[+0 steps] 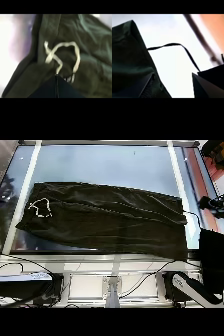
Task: Fold the clothes and pants, and hang the long-sleeved shirts on hangers.
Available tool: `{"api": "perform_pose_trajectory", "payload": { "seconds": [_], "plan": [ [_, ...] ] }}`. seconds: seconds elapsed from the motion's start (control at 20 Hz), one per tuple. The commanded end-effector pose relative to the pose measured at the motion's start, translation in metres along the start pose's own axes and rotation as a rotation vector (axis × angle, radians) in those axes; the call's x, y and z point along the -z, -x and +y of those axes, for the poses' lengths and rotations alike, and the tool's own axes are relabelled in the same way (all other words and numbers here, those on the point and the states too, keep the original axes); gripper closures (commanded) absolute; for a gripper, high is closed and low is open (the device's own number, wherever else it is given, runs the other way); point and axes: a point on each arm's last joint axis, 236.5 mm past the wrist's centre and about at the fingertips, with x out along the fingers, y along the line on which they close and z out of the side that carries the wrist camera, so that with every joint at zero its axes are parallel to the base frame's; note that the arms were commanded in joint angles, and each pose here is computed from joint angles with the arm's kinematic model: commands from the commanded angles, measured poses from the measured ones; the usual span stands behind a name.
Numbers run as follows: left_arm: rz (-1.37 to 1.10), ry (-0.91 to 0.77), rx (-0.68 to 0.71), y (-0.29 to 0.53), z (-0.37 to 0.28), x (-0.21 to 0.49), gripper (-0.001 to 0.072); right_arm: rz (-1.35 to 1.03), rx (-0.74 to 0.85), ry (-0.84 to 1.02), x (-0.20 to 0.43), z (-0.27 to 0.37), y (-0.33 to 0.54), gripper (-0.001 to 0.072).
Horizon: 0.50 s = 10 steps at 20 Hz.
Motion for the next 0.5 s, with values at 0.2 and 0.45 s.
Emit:
{"api": "perform_pose_trajectory", "payload": {
  "seconds": [0.2,0.45],
  "plan": [
    [-0.125,0.006,-0.485,0.141,-0.001,0.024,0.0659,-0.251,0.07,0.079,-0.026,-0.043,0.113,0.053],
    [0.035,0.191,-0.336,0.071,0.001,0.1,0.0009,-0.342,0.061,0.092,-0.028,-0.05,0.149,0.0529]
  ]
}}
